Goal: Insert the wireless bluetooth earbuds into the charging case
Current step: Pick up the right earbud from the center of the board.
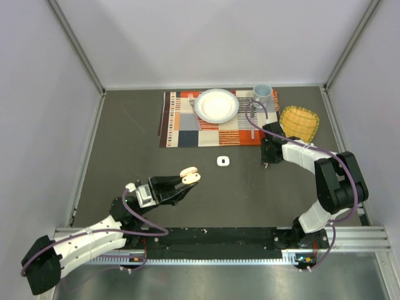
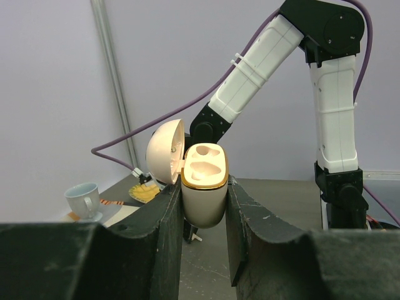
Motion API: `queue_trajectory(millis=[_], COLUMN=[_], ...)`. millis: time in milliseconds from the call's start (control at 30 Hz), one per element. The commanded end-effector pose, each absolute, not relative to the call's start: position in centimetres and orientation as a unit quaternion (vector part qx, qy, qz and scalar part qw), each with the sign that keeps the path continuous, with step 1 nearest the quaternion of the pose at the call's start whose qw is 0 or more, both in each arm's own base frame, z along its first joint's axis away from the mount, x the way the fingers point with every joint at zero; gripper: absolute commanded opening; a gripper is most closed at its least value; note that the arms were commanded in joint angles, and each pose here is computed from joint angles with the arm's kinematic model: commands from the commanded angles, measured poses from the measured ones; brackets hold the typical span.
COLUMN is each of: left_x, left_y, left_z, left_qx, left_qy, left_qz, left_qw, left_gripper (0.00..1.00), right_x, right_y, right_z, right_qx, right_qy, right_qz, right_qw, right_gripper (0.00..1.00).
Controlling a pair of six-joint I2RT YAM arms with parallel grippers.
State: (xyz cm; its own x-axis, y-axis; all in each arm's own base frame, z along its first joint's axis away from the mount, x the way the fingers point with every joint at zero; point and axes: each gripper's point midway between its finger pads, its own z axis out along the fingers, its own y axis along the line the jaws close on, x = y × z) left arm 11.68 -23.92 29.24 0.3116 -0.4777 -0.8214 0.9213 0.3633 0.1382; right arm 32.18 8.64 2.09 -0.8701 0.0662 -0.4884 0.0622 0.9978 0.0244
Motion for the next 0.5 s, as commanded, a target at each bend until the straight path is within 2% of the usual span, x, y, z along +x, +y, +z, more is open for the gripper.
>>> queue_trajectory(millis=[0,467], left_x=[11.54,11.48], left_y=[-23.72,-23.71], left_z=[26.88,26.91], left_qx=[0.314,0.313], left_qy=[0.369,0.369], left_qz=[-0.472,-0.474], left_qw=[0.737,0.736], left_gripper=[0.00,0.00], right_x=[31.87,31.80], right_y=[8.49,8.11], right_z=[1.98,2.64], right_qx=[0.039,0.039], right_qy=[0.968,0.965], right_qz=[0.006,-0.001], right_qw=[0.249,0.261], right_gripper=[0.30,0.24])
